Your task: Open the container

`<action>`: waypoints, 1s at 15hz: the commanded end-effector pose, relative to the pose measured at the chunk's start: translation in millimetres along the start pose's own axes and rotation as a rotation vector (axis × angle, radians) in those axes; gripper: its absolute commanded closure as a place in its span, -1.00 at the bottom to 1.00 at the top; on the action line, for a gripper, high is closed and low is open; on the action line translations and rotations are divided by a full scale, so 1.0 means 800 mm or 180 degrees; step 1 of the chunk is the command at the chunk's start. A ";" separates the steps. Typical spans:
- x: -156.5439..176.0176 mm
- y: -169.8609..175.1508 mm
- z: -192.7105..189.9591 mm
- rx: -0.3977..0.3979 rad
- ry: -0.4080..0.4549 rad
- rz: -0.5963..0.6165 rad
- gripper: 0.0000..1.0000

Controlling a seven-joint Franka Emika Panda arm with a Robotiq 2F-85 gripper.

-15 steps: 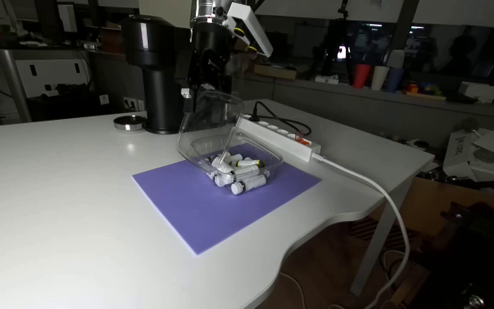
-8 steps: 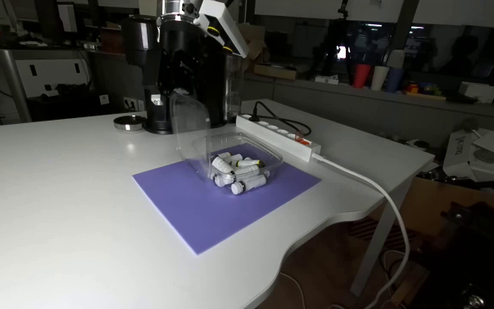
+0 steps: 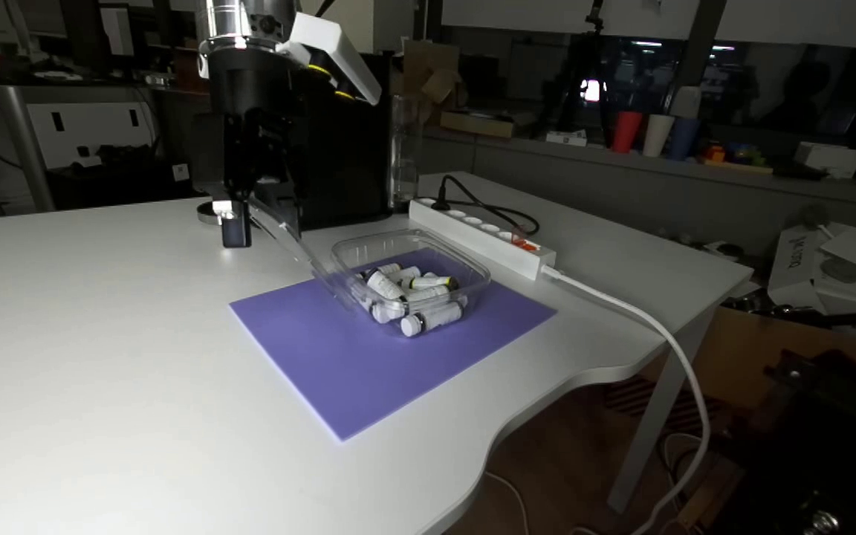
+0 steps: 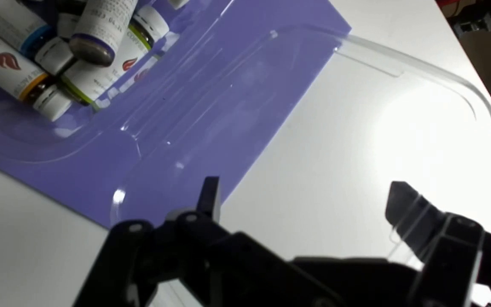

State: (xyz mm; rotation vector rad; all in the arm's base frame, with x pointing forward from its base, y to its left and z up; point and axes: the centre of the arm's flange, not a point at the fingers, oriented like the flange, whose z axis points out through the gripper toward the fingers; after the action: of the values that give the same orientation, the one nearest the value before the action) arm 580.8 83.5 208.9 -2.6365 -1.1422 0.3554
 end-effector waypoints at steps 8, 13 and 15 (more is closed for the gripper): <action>0.007 -0.030 -0.011 -0.0529 0.0398 -0.0380 -1.00; 0.009 -0.050 -0.019 -0.0378 0.0366 -0.0383 -1.00; 0.010 -0.060 -0.021 -0.0327 0.0351 -0.0387 -1.00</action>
State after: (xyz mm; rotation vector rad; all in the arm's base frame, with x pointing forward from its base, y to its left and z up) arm 573.8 116.6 223.0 -2.6374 -1.3184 0.1151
